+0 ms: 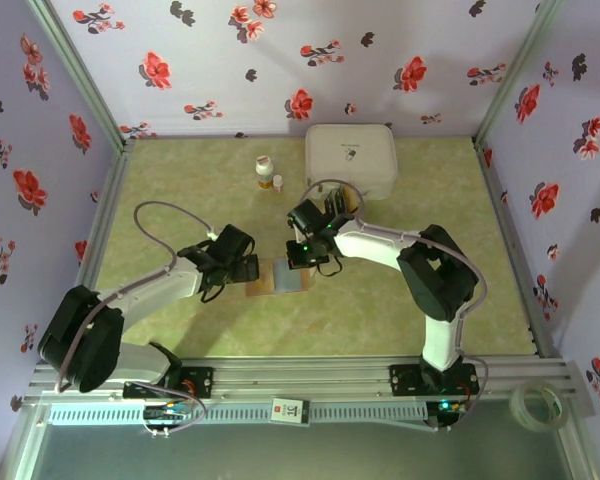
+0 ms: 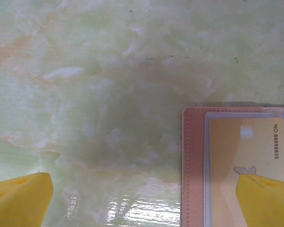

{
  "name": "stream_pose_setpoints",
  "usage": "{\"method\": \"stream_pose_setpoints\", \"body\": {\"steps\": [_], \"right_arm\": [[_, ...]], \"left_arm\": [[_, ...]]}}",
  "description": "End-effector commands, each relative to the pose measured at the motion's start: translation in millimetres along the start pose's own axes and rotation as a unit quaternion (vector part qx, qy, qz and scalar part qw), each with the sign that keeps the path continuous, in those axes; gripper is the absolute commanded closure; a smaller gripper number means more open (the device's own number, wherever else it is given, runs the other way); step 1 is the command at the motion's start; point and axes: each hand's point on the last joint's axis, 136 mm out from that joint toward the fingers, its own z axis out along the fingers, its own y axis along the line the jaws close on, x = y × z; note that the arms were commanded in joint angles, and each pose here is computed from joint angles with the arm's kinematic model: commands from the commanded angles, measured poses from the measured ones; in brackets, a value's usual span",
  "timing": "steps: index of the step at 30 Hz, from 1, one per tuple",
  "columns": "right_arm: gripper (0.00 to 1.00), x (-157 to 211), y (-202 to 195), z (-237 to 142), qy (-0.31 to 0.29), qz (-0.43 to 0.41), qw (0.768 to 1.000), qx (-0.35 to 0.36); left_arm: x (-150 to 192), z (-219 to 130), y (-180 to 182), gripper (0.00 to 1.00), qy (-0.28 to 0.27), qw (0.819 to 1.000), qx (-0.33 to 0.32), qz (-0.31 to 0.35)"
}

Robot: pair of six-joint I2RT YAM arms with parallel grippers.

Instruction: Put the credit cards into the card holder

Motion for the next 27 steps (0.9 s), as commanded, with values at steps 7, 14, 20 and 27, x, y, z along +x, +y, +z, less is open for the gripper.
{"method": "stream_pose_setpoints", "body": {"steps": [7,14,20,27], "right_arm": [[1.00,5,37,18,0.009,-0.014,1.000,-0.018],[1.00,10,45,27,0.016,-0.018,1.000,-0.016],[1.00,11,45,32,0.019,-0.017,1.000,-0.012],[1.00,12,45,35,0.022,-0.015,1.000,-0.012]], "left_arm": [[7,17,27,0.00,0.013,0.999,-0.041,-0.028],[17,26,36,0.00,0.026,0.998,-0.055,-0.027],[23,32,40,0.00,0.035,0.997,-0.062,-0.026],[28,37,42,0.00,0.041,0.997,-0.066,-0.025]]}}
